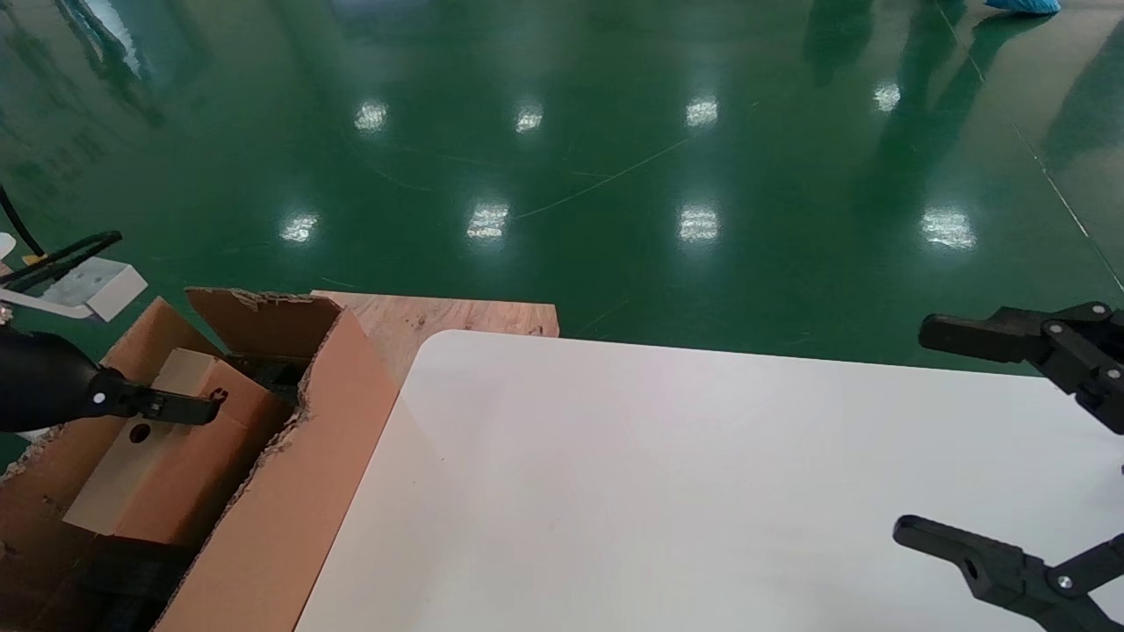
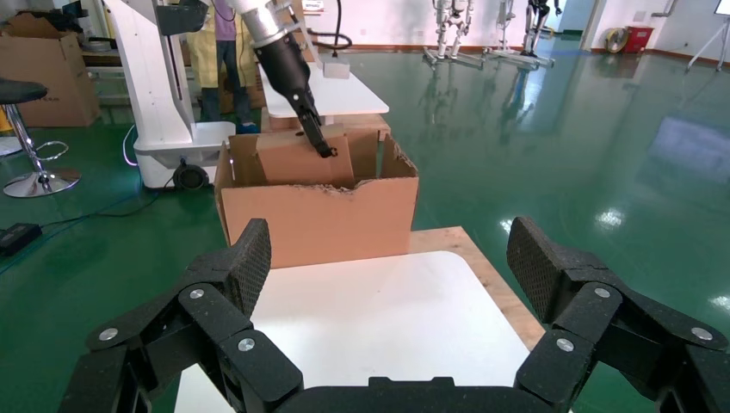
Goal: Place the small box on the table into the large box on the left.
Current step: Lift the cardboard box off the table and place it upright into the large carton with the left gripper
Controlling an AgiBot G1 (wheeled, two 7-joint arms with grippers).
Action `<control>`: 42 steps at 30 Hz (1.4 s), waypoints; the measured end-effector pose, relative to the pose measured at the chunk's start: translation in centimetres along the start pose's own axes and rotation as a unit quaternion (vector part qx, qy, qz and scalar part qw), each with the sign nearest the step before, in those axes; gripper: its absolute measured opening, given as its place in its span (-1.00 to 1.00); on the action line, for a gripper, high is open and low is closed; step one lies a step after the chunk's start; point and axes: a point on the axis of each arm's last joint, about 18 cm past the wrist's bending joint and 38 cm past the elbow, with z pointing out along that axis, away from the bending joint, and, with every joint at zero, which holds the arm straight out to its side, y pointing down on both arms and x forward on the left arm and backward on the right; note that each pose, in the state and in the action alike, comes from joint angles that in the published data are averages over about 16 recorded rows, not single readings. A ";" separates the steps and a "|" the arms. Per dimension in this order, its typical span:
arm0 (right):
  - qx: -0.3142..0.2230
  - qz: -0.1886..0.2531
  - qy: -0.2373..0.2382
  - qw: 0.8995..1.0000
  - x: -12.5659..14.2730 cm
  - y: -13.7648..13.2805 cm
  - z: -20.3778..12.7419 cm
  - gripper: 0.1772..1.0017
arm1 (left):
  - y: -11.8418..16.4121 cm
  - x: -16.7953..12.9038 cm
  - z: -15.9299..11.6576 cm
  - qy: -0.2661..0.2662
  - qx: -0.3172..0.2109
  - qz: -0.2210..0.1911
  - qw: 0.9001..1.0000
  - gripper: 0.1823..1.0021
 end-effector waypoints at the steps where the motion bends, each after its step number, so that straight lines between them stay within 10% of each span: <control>1: 0.000 0.000 0.000 1.000 0.0 0.0 0.0 1.00 | 0.1 -0.1 0.3 -0.002 0.000 0.000 1.000 -0.53; 42: 0.000 0.000 0.000 1.000 0.0 0.0 0.0 1.00 | 4.8 -11.0 1.8 -0.078 -0.031 -0.038 0.996 -0.53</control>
